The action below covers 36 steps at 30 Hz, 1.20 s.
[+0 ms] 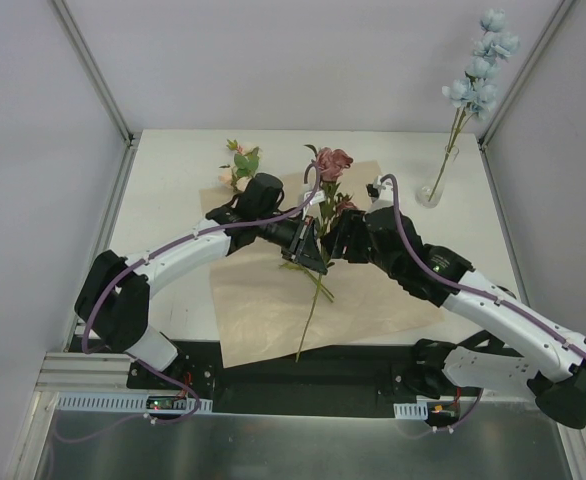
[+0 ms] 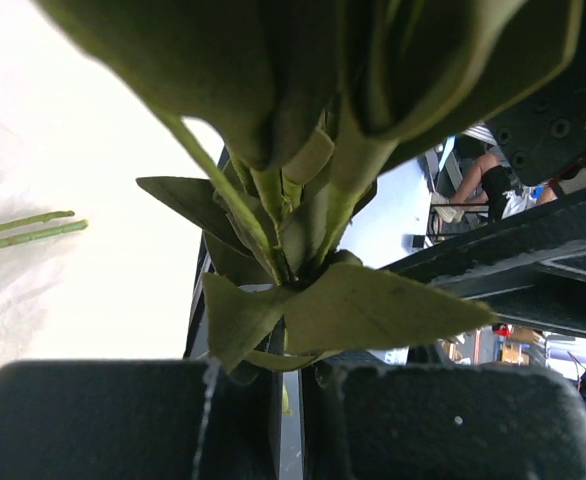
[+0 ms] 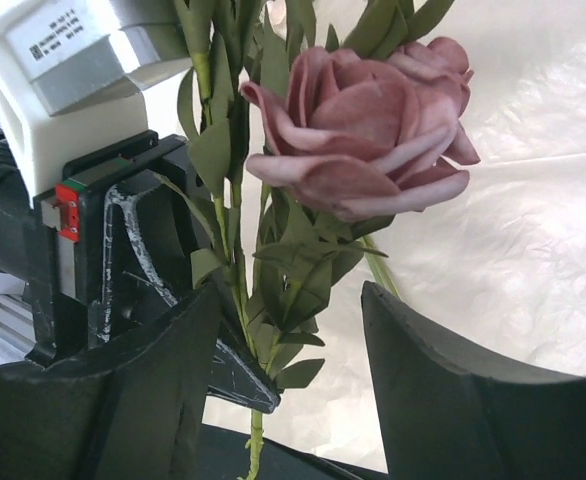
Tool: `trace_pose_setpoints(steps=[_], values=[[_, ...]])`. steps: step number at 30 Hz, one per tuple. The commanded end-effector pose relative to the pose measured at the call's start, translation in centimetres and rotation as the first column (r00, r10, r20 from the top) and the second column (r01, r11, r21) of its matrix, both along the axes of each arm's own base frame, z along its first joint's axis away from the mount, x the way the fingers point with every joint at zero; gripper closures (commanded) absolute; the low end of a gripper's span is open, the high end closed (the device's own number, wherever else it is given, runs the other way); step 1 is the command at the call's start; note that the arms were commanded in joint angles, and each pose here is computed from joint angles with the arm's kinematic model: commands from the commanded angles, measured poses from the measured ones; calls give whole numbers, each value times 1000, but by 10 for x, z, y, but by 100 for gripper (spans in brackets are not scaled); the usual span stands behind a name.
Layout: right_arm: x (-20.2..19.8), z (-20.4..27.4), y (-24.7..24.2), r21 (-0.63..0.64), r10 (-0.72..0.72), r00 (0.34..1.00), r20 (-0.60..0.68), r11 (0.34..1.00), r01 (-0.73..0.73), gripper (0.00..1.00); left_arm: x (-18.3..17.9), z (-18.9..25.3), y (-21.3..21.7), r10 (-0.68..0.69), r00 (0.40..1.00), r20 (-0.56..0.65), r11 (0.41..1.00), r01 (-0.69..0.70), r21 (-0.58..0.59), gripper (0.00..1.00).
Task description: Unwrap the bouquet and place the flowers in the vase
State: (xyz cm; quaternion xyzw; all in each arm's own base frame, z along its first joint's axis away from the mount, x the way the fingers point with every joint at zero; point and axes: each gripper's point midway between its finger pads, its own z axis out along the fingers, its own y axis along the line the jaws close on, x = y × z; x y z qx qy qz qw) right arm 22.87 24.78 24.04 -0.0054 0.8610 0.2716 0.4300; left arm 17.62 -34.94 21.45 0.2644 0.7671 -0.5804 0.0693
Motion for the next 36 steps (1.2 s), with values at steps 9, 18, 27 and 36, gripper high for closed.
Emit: trace_pose_setpoints(steps=[9,18,27,36], values=[[11,15,20,37,10,1000,16,999,-10,48,-2,7,-5,-17,994,105,1000,15,19,100],[13,16,6,16,-34,998,50,999,33,99,0,7,-3,-4,994,111,998,-3,57,92],[21,77,-103,-130,-262,915,308,941,313,99,8,32,11,85,962,258,994,-99,41,32],[18,204,-259,-32,-575,527,626,656,754,99,15,34,17,137,950,279,986,-158,54,10]])
